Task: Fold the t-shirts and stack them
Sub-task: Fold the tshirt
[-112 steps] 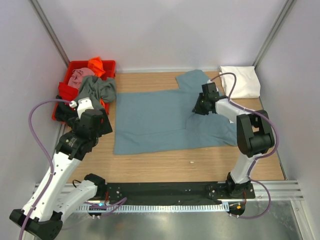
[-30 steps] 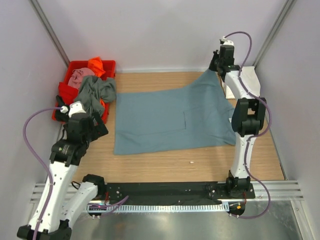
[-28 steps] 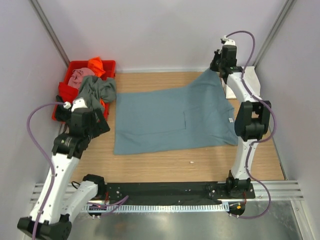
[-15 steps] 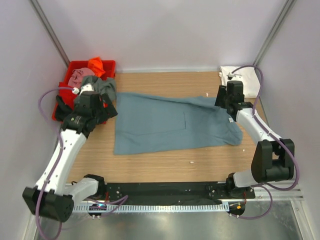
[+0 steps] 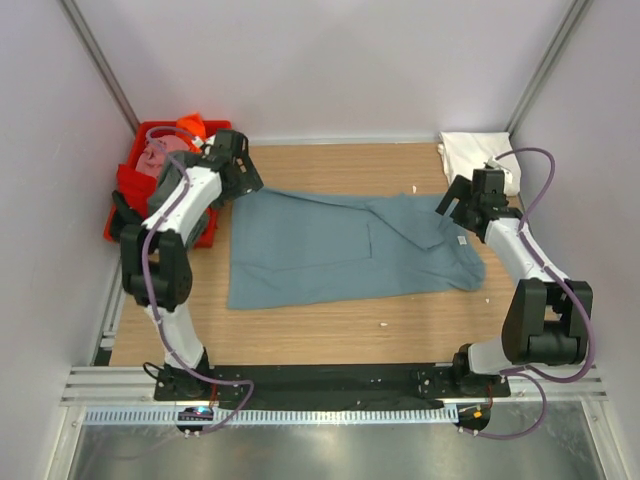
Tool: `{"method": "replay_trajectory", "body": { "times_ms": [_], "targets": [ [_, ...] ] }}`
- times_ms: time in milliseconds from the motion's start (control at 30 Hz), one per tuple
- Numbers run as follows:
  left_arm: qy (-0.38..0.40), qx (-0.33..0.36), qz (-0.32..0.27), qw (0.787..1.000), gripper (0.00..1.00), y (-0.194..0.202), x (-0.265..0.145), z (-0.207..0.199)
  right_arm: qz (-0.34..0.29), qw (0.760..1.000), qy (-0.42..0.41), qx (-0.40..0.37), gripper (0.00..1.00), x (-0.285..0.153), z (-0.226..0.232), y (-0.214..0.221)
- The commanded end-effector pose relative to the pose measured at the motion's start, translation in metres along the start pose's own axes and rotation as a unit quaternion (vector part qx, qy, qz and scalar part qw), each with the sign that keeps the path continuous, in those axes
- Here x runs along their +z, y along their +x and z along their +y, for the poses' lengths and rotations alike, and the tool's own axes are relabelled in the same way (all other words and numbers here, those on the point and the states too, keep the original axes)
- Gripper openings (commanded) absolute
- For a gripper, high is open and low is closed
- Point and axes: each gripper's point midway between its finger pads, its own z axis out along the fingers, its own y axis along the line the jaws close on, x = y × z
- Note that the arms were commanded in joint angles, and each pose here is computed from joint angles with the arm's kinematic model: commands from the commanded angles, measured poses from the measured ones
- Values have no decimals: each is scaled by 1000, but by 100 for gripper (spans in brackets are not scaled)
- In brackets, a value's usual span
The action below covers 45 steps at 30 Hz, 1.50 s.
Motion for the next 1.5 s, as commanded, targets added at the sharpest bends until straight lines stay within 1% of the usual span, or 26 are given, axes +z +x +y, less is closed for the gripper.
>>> {"method": "replay_trajectory", "body": {
  "times_ms": [0, 33, 67, 100, 133, 200, 233, 267, 300, 367, 567, 633, 667, 700, 733, 767, 833, 867, 900, 967, 1033, 1100, 1167, 1233, 1400, 1467],
  "targets": [
    [-6, -14, -27, 1000, 95, -39, 8, -23, -6, 996, -82, 35, 93, -15, 35, -9],
    [-35, -2, 10, 999, 95, -22, 37, -19, 6, 995, -96, 34, 93, -18, 37, 2],
    [-37, 2, 14, 999, 95, -25, 44, -25, 8, 995, -97, 33, 93, -19, 37, 5],
    [-26, -2, -2, 1000, 95, -43, 45, -39, 9, 995, -98, 29, 93, -20, 37, 8],
    [-46, 8, 23, 999, 95, -30, 66, -37, 12, 995, -99, 26, 93, -23, 35, 13],
    [-67, 9, 23, 997, 96, -35, 83, -36, 17, 995, -99, 18, 93, -25, 33, 19],
    [-78, 7, 31, 996, 96, -34, 98, -39, 22, 995, -100, 15, 93, -26, 32, 25],
    [-82, 4, 30, 996, 96, -36, 103, -40, 19, 994, -103, 13, 93, -29, 32, 25],
    [-71, -5, 16, 997, 95, -48, 102, -49, 19, 995, -102, 13, 93, -30, 31, 27],
    [-82, -8, 29, 996, 94, -38, 122, -48, 18, 994, -104, 17, 93, -34, 30, 31],
    [-83, -19, 20, 996, 85, -32, 147, -50, 9, 994, -108, 24, 94, -35, 30, 31],
    [-85, -16, 31, 996, 78, -23, 156, -49, 12, 995, -95, 24, 94, -28, 28, 30],
    [-88, -14, 36, 995, 66, -18, 160, -48, 15, 995, -93, 25, 94, -25, 28, 30],
    [-90, -12, 38, 995, 59, -17, 162, -47, 26, 996, -86, 26, 94, -17, 28, 35],
    [-90, -10, 40, 995, 52, -14, 164, -46, 23, 995, -88, 30, 94, -14, 30, 32],
    [-92, -7, 45, 995, 41, -9, 166, -45, 28, 995, -86, 32, 94, -9, 31, 33],
    [-89, 1, 43, 995, 34, -11, 164, -45, 41, 995, -83, 32, 92, 3, 33, 36],
    [-95, 6, 46, 994, 29, -8, 163, -41, 43, 995, -79, 31, 92, 8, 33, 36],
    [-92, 8, 43, 995, 25, -10, 160, -42, 42, 996, -78, 30, 90, 11, 34, 33],
    [-99, 12, 44, 994, 17, -8, 157, -37, 59, 996, -69, 28, 87, 25, 32, 41],
    [-94, 14, 37, 995, 11, -14, 150, -38, 71, 995, -67, 30, 80, 37, 33, 48],
    [-93, 15, 42, 995, 10, -11, 147, -37, 76, 994, -69, 32, 76, 43, 36, 50],
    [-88, 16, 44, 995, 8, -11, 144, -38, 85, 994, -60, 32, 74, 50, 33, 54],
    [-80, 19, 51, 995, 7, -9, 142, -40, 84, 994, -60, 32, 68, 56, 34, 54],
    [-84, 24, 58, 995, 5, -5, 139, -36, 93, 994, -51, 28, 61, 67, 32, 60],
    [-83, 23, 57, 995, 5, -5, 136, -36, 94, 994, -51, 28, 56, 71, 32, 61]
  ]
}}
